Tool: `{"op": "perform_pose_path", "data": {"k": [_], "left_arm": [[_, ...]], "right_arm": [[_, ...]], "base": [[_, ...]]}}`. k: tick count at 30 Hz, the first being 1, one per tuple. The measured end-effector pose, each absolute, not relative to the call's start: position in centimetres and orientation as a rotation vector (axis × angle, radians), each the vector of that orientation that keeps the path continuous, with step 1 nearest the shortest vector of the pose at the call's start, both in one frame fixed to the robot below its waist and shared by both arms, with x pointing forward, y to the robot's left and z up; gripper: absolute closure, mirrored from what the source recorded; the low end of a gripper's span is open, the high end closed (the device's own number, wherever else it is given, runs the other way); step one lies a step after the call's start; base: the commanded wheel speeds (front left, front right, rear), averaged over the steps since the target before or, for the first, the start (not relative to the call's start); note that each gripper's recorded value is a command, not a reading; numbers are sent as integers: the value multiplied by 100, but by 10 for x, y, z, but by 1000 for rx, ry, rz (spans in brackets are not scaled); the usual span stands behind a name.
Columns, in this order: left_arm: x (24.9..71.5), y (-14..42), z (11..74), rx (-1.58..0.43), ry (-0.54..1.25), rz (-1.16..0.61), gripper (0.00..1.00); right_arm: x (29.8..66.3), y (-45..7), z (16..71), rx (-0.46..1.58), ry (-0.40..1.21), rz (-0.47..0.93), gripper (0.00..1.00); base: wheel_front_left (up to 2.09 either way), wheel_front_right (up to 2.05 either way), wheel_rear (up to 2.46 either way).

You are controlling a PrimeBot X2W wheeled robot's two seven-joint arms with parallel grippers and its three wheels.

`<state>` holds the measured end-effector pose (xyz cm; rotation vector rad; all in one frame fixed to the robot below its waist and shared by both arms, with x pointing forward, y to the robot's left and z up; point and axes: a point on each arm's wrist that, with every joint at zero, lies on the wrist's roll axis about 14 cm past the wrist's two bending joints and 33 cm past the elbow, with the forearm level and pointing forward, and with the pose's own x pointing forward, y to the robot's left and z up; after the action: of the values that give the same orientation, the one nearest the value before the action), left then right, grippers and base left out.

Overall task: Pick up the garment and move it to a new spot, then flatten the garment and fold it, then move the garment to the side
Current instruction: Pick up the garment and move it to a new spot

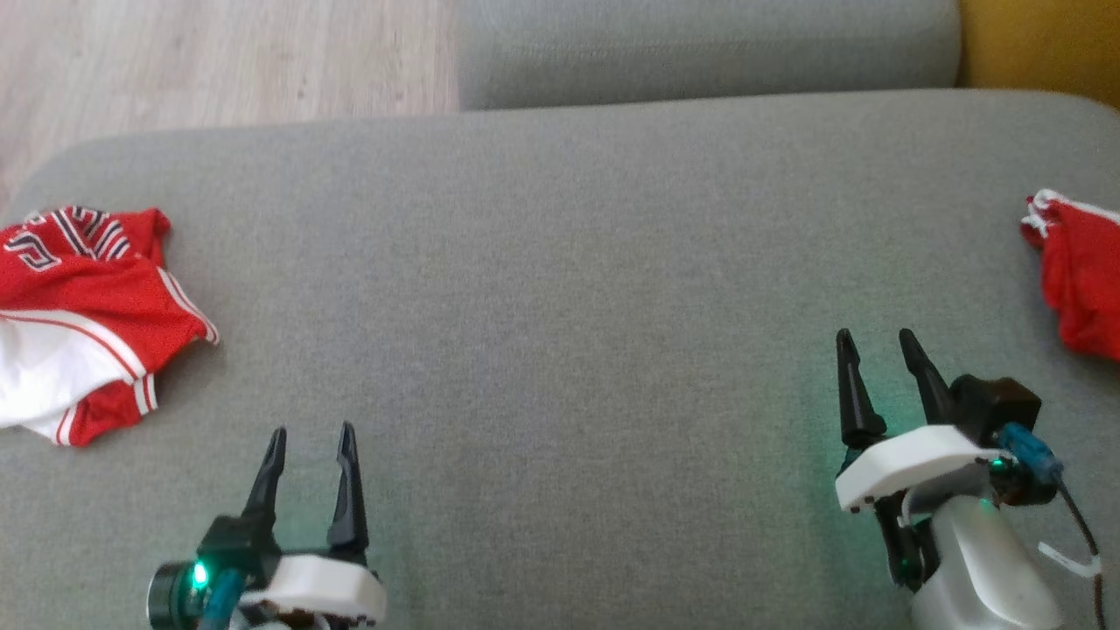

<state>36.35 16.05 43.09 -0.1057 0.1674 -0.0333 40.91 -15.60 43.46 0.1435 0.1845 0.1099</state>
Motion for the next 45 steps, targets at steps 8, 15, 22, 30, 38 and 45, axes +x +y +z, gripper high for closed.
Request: {"op": "perform_pose_path", "data": {"k": [8,15,22,30,38,45], "left_arm": [[351,168,437,-108,146,-11,0],[345,176,436,-111,150,15,0],[331,200,431,-131,164,112,0],[283,261,416,-149,206,344,0],[235,296,405,-168,240,494,0],[268,310,431,-152,156,467,0]], "right_arm": [[396,-150,443,153,159,129,0],[400,-133,441,147,169,177,0],[407,-89,434,132,197,304,0],[406,1,426,109,232,568,0],[394,60,422,112,257,743,0],[406,61,416,116,261,740,0]], "base": [[0,0,0],[0,0,0],[0,0,0],[0,0,0],[0,0,0],[0,0,0]]}}
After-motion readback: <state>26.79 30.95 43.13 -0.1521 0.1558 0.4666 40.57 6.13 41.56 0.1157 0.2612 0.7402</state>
